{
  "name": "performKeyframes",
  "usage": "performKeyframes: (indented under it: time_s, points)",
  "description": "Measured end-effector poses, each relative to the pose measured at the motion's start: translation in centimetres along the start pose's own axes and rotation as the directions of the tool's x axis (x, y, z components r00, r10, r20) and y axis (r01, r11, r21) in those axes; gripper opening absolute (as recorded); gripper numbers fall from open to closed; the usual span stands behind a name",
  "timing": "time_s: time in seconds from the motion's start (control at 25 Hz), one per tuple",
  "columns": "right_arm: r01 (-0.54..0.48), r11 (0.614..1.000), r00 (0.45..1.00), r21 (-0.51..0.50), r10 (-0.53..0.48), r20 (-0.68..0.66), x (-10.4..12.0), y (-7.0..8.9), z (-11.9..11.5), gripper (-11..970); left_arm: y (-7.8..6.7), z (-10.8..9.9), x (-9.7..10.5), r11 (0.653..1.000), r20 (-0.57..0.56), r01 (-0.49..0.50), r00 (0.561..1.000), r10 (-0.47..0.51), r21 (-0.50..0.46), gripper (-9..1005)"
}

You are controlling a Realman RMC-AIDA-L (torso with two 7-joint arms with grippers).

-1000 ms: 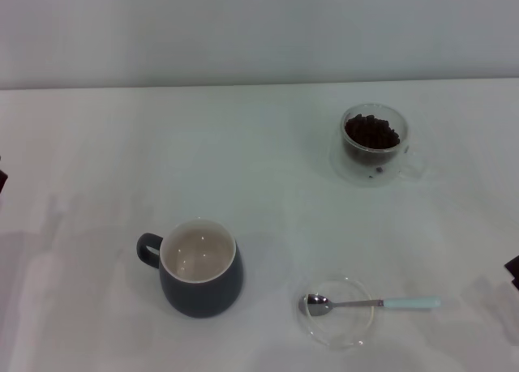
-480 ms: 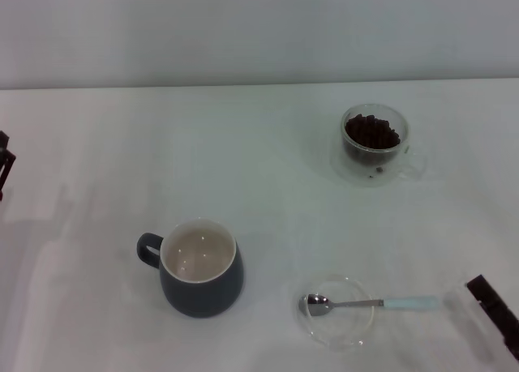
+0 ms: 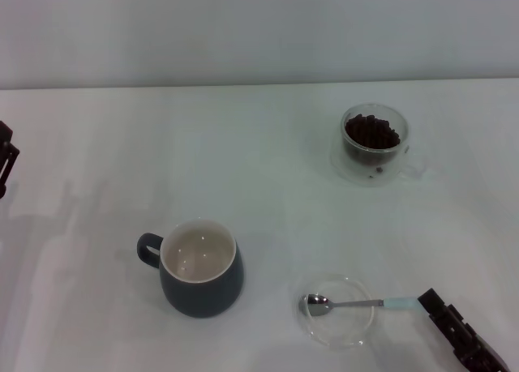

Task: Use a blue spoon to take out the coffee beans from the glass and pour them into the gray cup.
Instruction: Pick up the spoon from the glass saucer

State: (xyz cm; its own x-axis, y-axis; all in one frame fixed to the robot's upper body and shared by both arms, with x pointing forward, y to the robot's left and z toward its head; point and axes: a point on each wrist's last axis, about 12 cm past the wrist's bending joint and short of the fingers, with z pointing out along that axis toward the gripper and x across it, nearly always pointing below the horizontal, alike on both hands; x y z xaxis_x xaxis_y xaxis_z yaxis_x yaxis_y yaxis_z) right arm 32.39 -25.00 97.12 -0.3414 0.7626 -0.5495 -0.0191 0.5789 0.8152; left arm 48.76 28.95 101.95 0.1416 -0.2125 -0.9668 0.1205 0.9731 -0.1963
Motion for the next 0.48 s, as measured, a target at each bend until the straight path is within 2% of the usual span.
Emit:
performKeyframes:
  time_s: [0.48]
  points:
    - [0.012,0.999,0.999,-0.032,-0.013,-0.040,0.6,0.7,1.3,781,0.1,-0.2,0.0,1.000,0.001,0.000,1.000,0.000,-0.002,884]
